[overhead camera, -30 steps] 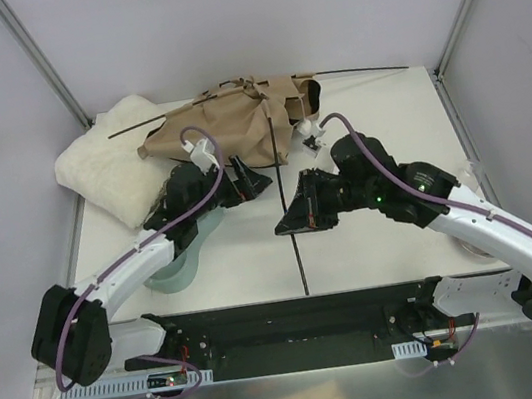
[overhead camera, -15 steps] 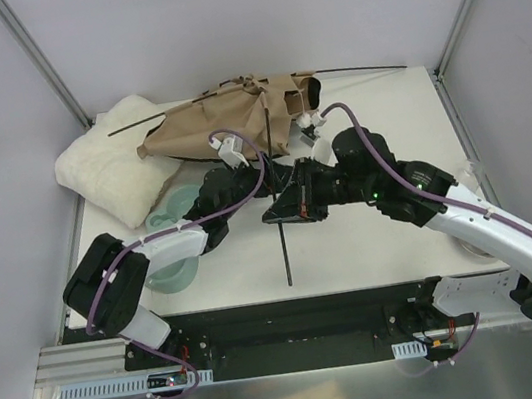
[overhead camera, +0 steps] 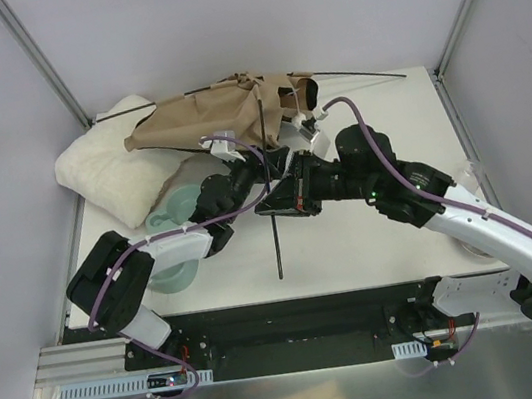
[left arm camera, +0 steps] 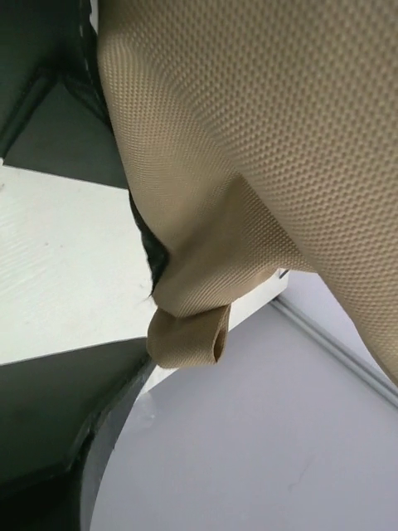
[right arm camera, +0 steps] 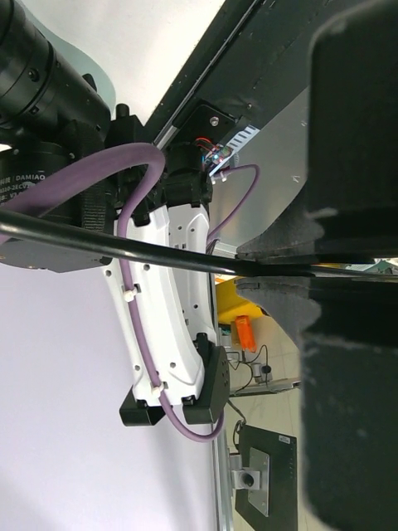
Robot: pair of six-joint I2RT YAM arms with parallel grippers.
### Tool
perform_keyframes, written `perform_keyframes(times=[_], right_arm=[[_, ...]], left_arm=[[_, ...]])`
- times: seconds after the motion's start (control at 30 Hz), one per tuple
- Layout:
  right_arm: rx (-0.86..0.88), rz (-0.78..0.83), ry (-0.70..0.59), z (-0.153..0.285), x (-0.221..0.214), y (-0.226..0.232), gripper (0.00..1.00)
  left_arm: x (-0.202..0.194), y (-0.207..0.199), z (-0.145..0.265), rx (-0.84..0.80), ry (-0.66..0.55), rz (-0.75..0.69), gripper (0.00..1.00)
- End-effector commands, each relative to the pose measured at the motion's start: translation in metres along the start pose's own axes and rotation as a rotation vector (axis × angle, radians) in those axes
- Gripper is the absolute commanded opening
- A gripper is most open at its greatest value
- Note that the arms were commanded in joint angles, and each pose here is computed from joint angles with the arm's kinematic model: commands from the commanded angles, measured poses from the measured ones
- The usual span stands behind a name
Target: Set up the pet tent
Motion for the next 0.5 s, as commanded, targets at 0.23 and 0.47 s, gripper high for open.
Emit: perform_keyframes(times=[0.23, 0.47], right_arm=[[0.087, 0.037, -0.061, 0.000, 0.010, 0.017, 0.00], [0.089, 0.019, -0.074, 0.001, 0.012, 0.021, 0.00]], left_arm=[[0.028, 0.006, 0.003, 0.090, -0.119, -0.031, 0.32], [0.029, 0.004, 0.014, 0.089, -0.072, -0.062, 0.00]])
Point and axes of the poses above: each gripper's point midway between its finger pads, its own z axis back along the fingers, its own y axis along the line the jaws close on, x = y × z, the point moved 4 cm from there along z, back along the fingers, and after that the axes turned 5 degrees about -z, right-handed, at the moved point
